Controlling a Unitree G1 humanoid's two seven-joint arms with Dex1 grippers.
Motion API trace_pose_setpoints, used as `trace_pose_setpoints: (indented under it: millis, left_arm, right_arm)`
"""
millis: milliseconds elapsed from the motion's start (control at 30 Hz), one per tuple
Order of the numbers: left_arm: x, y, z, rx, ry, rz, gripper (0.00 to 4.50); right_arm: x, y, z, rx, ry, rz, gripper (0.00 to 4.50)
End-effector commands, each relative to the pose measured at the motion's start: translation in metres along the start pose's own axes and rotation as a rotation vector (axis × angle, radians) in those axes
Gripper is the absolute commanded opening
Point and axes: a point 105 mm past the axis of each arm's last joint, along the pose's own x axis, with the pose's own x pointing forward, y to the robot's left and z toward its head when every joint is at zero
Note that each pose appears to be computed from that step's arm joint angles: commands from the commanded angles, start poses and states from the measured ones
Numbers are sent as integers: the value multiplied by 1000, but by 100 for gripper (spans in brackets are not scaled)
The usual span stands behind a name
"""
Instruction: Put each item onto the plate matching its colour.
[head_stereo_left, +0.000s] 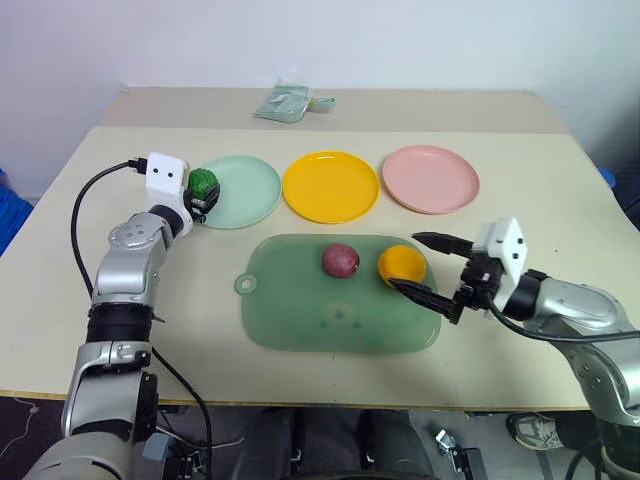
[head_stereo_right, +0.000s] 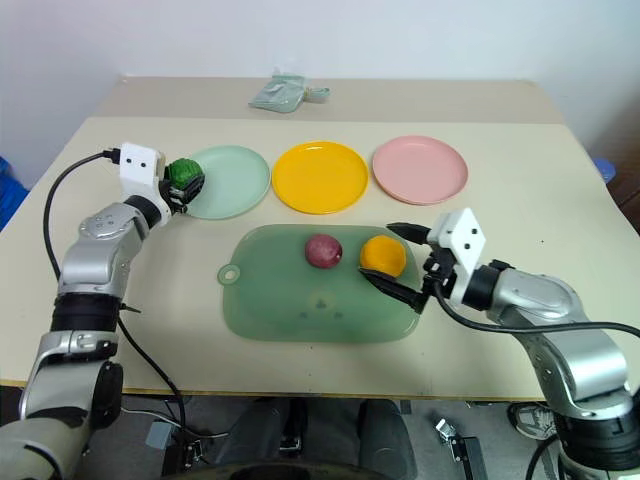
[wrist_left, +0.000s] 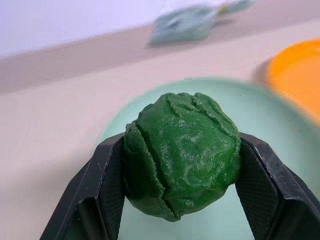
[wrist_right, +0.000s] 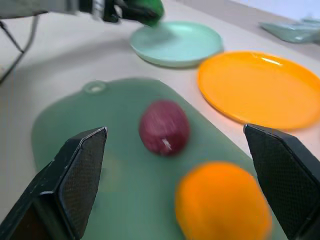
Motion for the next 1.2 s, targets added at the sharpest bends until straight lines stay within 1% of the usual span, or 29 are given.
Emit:
trace_pose_setpoints:
  millis: [33, 67, 133, 200, 300, 367, 400, 467, 533, 600, 667, 767, 833, 900, 933, 967, 1000, 1067, 1100, 1167, 1200]
  left_arm:
    - [7, 1, 9, 1, -32, 13, 433]
    - [8, 0, 11, 19, -41, 6, 447]
    - [8, -1, 17, 36, -71, -9, 447]
    - [-1, 1, 30, 9, -154, -32, 447]
    - [-31, 14, 43, -18, -271, -44, 447]
    - [-54, 13, 45, 5, -304, -103, 447]
    - [-67, 7, 45, 27, -312, -162, 447]
    - [-98, -27, 33, 75, -265, -394, 447]
    - [-123, -56, 19, 141, -204, -574, 447]
    - [-143, -81, 3, 153, -127, -727, 447]
    - [-154, -95, -6, 132, -78, -806, 447]
    - [-161, -106, -13, 123, -49, -842, 447]
    - [-162, -110, -13, 112, -54, -844, 450]
    - [-162, -113, -11, 93, -70, -847, 450]
    - [-163, -114, -9, 81, -76, -849, 450]
    - [-163, -115, -8, 73, -80, -850, 450]
    - [-163, -115, -8, 69, -83, -849, 450]
    - [-162, -115, -7, 62, -86, -843, 450]
    - [-162, -115, -7, 61, -88, -842, 450]
    - [-162, -116, -7, 59, -88, -844, 450]
    - [-161, -119, -7, 59, -91, -850, 450]
  right_arm:
    - [8, 0, 4, -32, -13, -6, 450]
    - [13, 1, 5, -47, -15, -3, 450]
    - [22, 3, 8, -60, -21, 3, 450]
    - [36, 6, 9, -90, -21, -7, 450]
    - [61, 11, 3, -156, 33, -20, 450]
    - [74, 11, 2, -141, 45, -38, 450]
    - [80, 11, 2, -129, 50, -48, 450]
    - [90, 13, -1, -112, 77, -46, 450]
    - [95, 15, -5, -108, 106, -35, 450]
    - [101, 15, -12, -101, 148, -30, 450]
    - [103, 16, -17, -91, 178, -22, 450]
    - [106, 20, -20, -69, 198, 9, 450]
    - [108, 21, -22, -56, 211, 11, 392]
    - [110, 20, -23, -54, 218, 5, 322]
    - [111, 19, -23, -57, 214, -2, 258]
    - [112, 19, -21, -63, 208, -6, 214]
    - [112, 18, -19, -76, 199, -11, 192]
    - [114, 14, -12, -120, 174, -34, 188]
    - [115, 8, -4, -139, 141, -58, 188]
    - [117, -12, 18, -164, 70, -143, 188]
    - [115, -38, 26, -163, 59, -252, 188]
